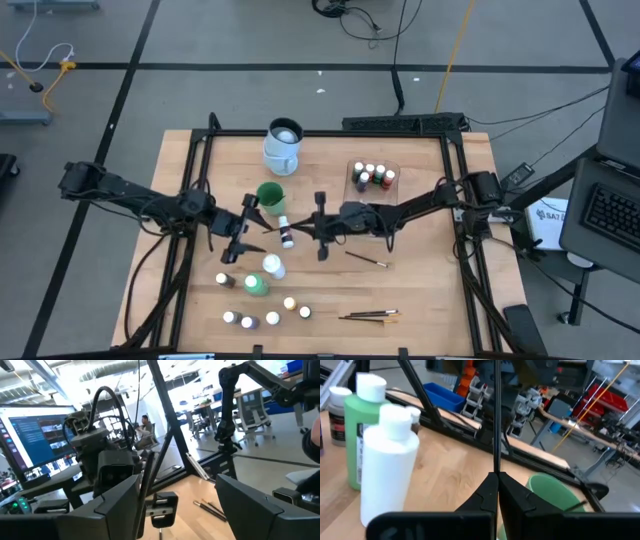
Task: Pick & Place Paint Supplies
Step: Put the paint brush into the cup
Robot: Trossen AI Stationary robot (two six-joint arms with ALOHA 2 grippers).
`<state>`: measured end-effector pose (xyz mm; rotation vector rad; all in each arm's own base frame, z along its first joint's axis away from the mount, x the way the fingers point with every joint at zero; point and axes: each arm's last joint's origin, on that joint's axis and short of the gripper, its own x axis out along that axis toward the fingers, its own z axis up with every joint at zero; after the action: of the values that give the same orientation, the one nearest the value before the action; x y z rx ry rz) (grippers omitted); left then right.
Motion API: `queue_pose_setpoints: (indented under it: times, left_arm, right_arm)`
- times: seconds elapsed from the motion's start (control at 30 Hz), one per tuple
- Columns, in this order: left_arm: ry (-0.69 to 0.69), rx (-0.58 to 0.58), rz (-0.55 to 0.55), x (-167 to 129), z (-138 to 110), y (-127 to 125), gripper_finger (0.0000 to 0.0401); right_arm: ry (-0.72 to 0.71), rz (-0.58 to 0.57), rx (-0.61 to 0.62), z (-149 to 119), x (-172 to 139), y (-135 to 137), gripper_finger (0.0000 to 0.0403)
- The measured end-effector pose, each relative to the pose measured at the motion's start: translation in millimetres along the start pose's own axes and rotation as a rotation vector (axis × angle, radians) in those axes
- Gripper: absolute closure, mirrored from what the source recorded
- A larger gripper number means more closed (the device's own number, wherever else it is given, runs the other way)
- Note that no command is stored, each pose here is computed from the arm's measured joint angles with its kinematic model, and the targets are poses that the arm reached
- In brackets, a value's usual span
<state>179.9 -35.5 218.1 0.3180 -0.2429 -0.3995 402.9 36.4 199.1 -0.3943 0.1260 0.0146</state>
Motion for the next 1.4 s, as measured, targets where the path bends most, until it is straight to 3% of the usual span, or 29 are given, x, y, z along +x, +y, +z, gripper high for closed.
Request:
queue_pose_setpoints:
  times: [0.13, 0.27, 0.47, 0.73, 0.93, 1.1, 1.27, 1.4]
  left_arm:
    - [0.011, -0.01, 0.009, 4.7, 0.2, 1.9, 0.0149]
    - [0.033, -0.015, 0.017, 11.1, -1.9, 3.6, 0.0188]
    - [0.074, -0.014, 0.111, 13.1, -3.6, 7.5, 0.0263]
    - [0.1, -0.002, 0.114, 8.1, -2.0, 10.3, 0.0387]
    - [0.149, 0.002, 0.107, 4.5, -3.8, 10.3, 0.0396]
    - [0.18, 0.007, 0.202, -1.7, 1.4, 12.7, 0.0398]
    - [0.231, -0.023, 0.408, -12.3, 8.5, 17.3, 0.0399]
    - [0.219, -0.109, 0.388, -14.0, 25.8, 20.7, 0.0399]
  right_arm:
    - [0.025, -0.003, 0.013, -4.1, 0.4, -4.2, 0.0403]
    - [0.037, -0.002, 0.026, -6.0, 0.6, -5.9, 0.0402]
    - [0.036, -0.002, 0.023, -5.6, 0.5, -5.1, 0.0402]
    - [0.032, 0.015, -0.021, -2.9, -0.2, 2.5, 0.0402]
    - [0.037, -0.003, -0.033, -1.8, -0.6, 4.2, 0.0402]
    - [0.149, 0.05, 0.035, -11.4, -2.2, 12.5, 0.0392]
    - [0.215, 0.115, 0.087, -11.8, -6.6, 33.3, 0.0349]
    - [0.155, 0.15, 0.062, 5.7, -13.7, 55.0, 0.029]
